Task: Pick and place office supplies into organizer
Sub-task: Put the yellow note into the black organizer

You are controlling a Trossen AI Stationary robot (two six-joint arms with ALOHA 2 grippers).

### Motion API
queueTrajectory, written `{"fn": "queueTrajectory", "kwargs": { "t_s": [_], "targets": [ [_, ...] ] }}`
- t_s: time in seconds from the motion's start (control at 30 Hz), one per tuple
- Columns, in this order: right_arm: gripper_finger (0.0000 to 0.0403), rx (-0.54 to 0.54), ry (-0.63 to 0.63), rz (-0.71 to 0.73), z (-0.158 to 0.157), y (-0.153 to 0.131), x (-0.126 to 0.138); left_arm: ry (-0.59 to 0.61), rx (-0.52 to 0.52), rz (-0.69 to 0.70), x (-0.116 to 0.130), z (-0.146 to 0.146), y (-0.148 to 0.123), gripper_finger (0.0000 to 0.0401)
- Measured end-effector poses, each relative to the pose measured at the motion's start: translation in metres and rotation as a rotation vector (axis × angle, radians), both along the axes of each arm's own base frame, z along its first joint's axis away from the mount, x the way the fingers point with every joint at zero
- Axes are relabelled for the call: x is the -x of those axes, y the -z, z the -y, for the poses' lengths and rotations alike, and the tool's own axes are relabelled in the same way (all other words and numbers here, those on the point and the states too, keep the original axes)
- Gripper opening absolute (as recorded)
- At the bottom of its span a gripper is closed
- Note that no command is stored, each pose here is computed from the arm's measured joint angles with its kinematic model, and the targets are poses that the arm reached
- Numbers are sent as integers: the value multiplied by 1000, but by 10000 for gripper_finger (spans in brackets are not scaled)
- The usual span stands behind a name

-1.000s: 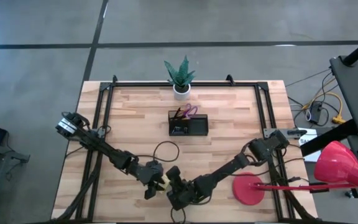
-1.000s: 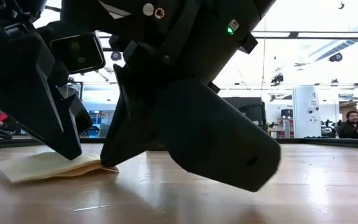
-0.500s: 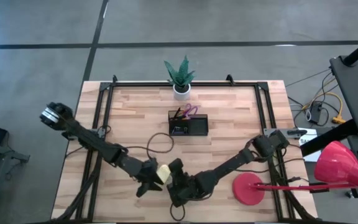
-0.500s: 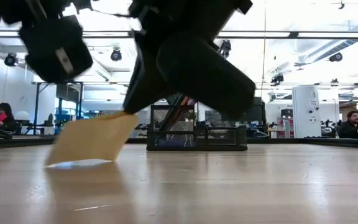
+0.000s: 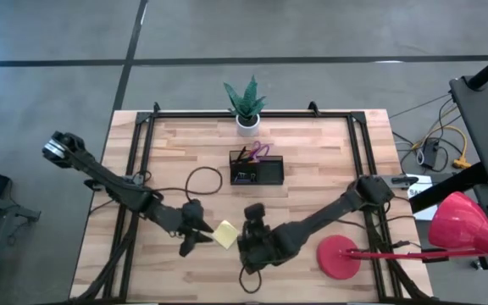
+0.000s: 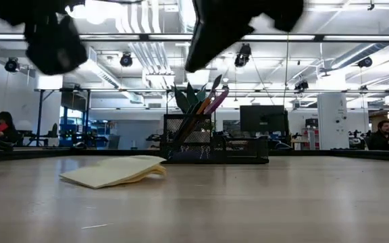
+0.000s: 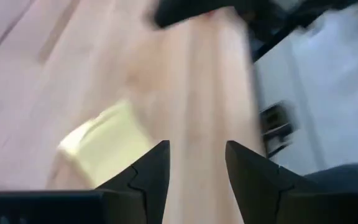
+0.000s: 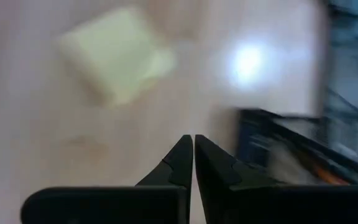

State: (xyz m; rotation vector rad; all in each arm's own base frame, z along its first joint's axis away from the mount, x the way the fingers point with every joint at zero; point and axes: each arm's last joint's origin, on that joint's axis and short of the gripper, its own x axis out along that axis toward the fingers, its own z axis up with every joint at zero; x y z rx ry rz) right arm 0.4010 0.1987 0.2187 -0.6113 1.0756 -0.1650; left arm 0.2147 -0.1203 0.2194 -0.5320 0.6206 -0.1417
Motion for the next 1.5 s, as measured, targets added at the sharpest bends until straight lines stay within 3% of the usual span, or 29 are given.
{"fn": "queueTrajectory", "kwargs": {
  "t_s": [0.13,0.27,0.47,0.67,1.13,1.5],
  "targets": [
    [10,-118,-164,-116,-9,16,0,10,-38,-81,-11,6,28,141],
    [18,-92,-253,-157,-9,30,-3,-1,-60,-143,-24,10,51,141],
    [24,-96,-403,-107,-16,45,-16,-55,-98,-235,-36,1,77,141],
    [34,-86,-382,-49,-15,47,-23,-69,-106,-234,-41,-3,82,141],
    [152,-67,-380,-114,-11,50,-18,-16,-91,-282,-44,-7,94,141],
    [198,-39,-405,-57,-11,71,-27,4,-78,-278,-44,-7,94,141]
  ]
}}
